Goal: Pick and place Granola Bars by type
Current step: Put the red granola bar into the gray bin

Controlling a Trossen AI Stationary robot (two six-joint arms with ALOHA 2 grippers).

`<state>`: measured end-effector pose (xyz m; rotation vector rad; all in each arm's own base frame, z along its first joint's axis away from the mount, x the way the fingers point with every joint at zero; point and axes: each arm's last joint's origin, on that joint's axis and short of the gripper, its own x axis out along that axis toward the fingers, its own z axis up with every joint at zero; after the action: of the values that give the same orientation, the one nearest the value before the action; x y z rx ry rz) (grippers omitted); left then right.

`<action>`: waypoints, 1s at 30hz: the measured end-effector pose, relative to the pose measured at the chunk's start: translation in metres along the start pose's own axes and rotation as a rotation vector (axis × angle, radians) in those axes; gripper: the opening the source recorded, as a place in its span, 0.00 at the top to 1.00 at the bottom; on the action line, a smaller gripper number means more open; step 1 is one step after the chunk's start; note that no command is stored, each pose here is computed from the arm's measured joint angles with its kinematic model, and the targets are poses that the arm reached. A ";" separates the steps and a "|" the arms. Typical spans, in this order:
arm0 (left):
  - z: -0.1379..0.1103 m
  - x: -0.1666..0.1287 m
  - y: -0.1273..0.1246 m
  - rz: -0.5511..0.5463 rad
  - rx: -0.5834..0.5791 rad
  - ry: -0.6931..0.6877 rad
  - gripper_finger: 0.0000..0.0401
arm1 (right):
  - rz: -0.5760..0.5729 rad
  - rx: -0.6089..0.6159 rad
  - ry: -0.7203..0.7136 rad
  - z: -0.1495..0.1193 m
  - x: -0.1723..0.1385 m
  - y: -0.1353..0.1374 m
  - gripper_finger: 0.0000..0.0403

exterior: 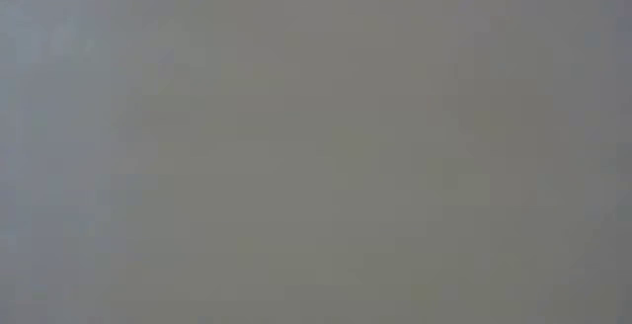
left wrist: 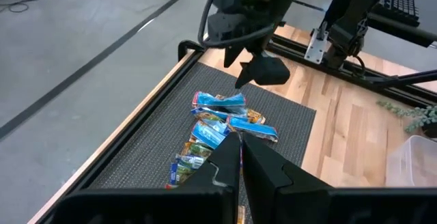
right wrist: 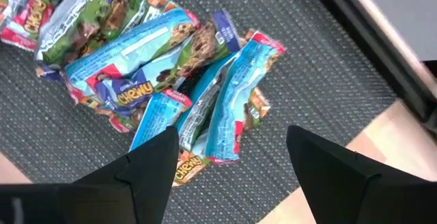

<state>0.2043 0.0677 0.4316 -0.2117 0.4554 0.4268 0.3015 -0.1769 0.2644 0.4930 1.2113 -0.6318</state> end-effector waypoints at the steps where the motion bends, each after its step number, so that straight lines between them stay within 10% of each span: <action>1: 0.000 0.000 0.000 0.000 -0.001 0.000 1.00 | 0.005 -0.003 0.006 0.000 0.002 0.000 0.35; 30: 0.000 0.000 0.000 0.000 -0.002 0.002 1.00 | -0.013 -0.031 0.175 -0.005 0.052 0.001 0.38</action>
<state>0.2042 0.0677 0.4314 -0.2140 0.4570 0.4274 0.3101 -0.1827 0.2133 0.5231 1.3889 -0.5892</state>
